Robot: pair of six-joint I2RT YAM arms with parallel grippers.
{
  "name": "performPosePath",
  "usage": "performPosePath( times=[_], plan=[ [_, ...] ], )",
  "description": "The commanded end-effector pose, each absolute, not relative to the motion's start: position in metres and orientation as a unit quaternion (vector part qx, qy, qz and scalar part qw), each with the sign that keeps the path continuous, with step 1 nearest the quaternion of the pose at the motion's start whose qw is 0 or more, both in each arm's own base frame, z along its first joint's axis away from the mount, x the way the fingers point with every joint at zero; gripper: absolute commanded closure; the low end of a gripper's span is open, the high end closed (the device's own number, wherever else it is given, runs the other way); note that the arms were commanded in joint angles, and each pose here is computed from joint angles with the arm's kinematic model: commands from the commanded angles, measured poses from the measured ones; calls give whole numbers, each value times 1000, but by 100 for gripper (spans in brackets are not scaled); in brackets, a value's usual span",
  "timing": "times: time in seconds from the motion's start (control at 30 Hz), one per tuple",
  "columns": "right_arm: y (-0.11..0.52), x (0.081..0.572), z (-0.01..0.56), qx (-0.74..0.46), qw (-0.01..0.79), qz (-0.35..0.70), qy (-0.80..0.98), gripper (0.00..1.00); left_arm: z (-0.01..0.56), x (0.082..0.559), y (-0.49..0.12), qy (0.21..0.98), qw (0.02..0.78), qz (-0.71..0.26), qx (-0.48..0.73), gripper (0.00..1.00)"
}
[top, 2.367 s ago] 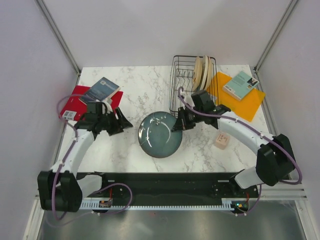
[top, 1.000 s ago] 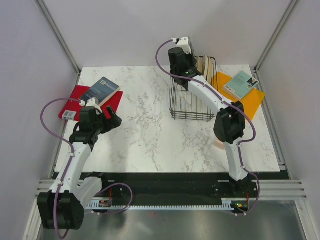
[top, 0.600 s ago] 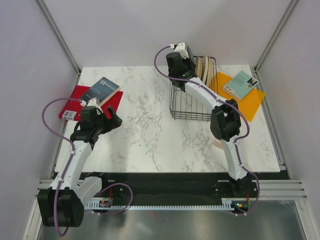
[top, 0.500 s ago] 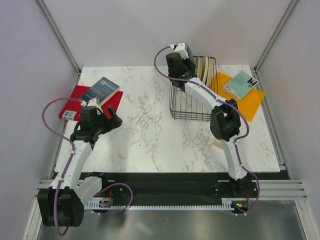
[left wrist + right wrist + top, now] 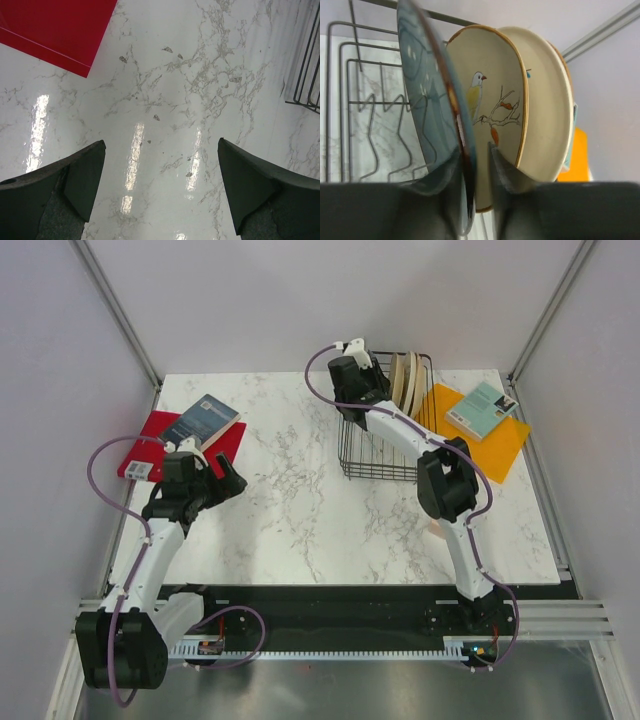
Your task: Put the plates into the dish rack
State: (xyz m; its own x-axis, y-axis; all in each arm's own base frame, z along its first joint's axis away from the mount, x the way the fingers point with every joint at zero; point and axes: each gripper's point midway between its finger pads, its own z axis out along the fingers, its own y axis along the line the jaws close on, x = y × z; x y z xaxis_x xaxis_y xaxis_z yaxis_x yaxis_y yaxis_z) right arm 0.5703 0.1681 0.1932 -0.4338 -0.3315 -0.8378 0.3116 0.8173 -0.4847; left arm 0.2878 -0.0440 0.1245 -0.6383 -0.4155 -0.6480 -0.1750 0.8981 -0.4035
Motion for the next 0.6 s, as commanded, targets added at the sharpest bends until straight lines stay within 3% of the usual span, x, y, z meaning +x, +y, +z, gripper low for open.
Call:
performPosePath(
  times=[0.0,0.23,0.37,0.57],
  plan=[
    [168,572,237,41,577,-288,763,56,148,303,-48,873,421,-177,-171,0],
    [182,563,263,33,596,-272,755,44,151,301,-51,869,426,-186,-170,0],
    [205,539,316,19,635,-236,735,36,158,307,-50,865,439,-183,-160,0],
    [189,512,382,47,671,-201,712,26,172,318,-47,861,455,-173,-144,0]
  ],
)
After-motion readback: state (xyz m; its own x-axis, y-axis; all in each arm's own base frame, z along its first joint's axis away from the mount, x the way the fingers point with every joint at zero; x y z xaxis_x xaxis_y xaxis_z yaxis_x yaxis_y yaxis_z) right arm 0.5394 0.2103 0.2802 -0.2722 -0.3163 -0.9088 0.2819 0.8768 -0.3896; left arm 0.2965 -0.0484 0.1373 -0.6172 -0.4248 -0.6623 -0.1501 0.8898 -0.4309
